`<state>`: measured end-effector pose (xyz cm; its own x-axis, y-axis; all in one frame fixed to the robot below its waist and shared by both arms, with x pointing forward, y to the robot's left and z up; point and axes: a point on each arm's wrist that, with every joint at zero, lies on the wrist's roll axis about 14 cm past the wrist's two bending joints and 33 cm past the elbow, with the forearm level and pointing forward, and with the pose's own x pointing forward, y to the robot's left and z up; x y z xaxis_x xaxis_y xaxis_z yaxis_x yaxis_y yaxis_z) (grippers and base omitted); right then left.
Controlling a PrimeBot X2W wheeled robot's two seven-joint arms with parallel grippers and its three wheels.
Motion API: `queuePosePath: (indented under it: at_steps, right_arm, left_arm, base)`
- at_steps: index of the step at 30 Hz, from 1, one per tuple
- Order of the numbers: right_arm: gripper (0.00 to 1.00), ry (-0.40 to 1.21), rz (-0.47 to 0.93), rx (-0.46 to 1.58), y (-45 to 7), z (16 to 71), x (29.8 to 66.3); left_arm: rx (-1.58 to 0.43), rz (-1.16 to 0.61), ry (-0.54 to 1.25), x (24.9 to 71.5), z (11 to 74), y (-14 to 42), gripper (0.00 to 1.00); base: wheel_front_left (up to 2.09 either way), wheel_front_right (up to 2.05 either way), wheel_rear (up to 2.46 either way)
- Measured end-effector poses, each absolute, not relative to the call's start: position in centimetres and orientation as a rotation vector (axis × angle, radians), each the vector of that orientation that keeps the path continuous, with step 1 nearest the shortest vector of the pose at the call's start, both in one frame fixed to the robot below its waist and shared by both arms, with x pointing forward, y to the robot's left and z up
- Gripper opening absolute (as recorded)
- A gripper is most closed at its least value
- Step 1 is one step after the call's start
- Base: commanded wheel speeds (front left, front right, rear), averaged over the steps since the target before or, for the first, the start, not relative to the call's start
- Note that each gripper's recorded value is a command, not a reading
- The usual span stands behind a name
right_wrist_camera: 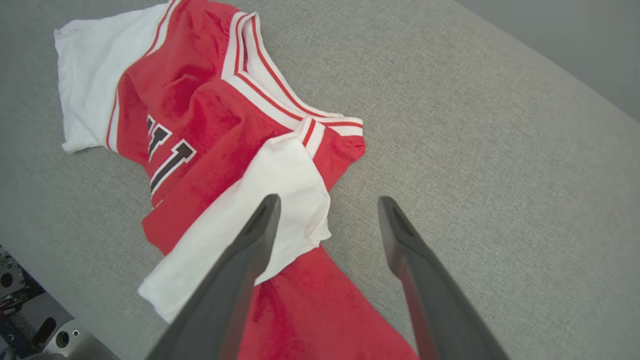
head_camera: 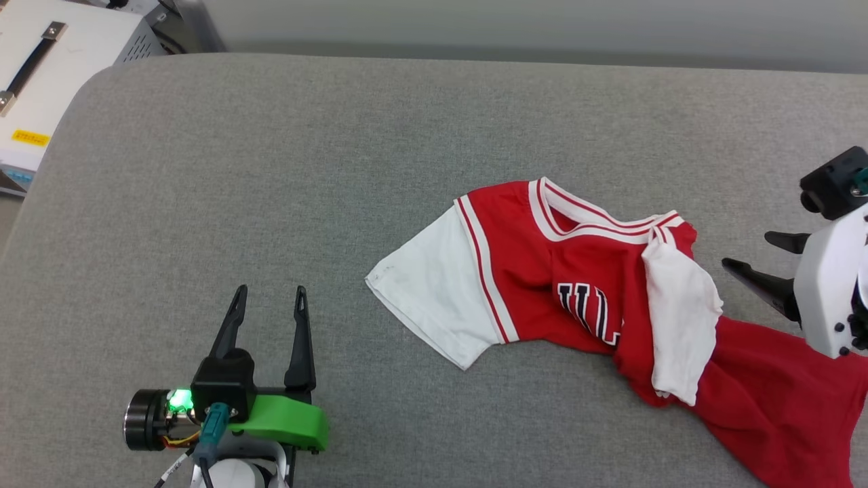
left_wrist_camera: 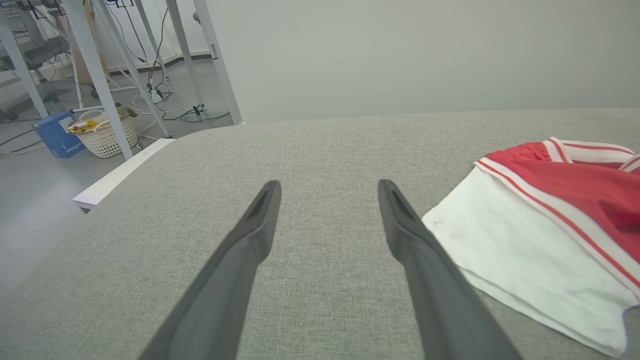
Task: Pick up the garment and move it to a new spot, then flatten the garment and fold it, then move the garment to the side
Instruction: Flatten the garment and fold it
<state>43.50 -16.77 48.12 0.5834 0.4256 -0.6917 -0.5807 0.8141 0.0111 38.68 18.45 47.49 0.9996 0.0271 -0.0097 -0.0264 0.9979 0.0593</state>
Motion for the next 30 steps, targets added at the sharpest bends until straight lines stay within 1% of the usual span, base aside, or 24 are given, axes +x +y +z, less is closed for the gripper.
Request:
queuePosePath:
  at_steps: [6, 12, 15, 18, 19, 20, 26, 30]
  right_arm:
    - [1.00, 0.865, 0.607, -0.229, -15.8, 43.8, 44.4]
    - [1.00, 1.040, 0.609, -0.257, -16.1, 37.7, 43.2]
    - [1.00, 1.066, 0.605, -0.255, -16.3, 36.4, 43.3]
    - [1.00, 1.047, 0.613, -0.246, -16.1, 36.1, 43.7]
    - [0.35, 1.037, 0.616, -0.247, -16.1, 36.2, 43.8]
    - [0.00, 1.021, 0.619, -0.240, -16.0, 36.4, 43.9]
    - [0.00, 0.899, 0.619, -0.193, -15.8, 39.0, 44.7]
    - [0.00, 0.798, 0.560, -0.190, -18.1, 42.4, 46.2]
  left_arm:
    - [0.063, 0.029, 0.019, 39.9, 47.0, 18.6, 1.00]
    - [0.069, 0.036, 0.041, 40.9, 46.0, 18.9, 1.00]
    - [0.071, 0.041, 0.054, 41.0, 45.5, 19.1, 1.00]
    - [0.074, 0.051, 0.064, 40.9, 45.2, 19.4, 1.00]
    - [0.075, 0.053, 0.064, 40.9, 45.2, 19.5, 1.00]
    - [0.075, 0.057, 0.064, 40.9, 45.2, 19.5, 1.00]
    - [0.070, 0.046, 0.043, 41.0, 45.9, 19.1, 1.00]
    - [0.066, 0.034, 0.027, 40.9, 46.5, 18.6, 1.00]
  base:
    - [0.00, 0.00, 0.00]
    - [0.00, 0.00, 0.00]
    - [0.00, 0.00, 0.00]
    - [0.00, 0.00, 0.00]
    - [0.00, 0.00, 0.00]
    - [0.00, 0.00, 0.00]
    - [0.00, 0.00, 0.00]
    - [0.00, 0.00, 0.00]
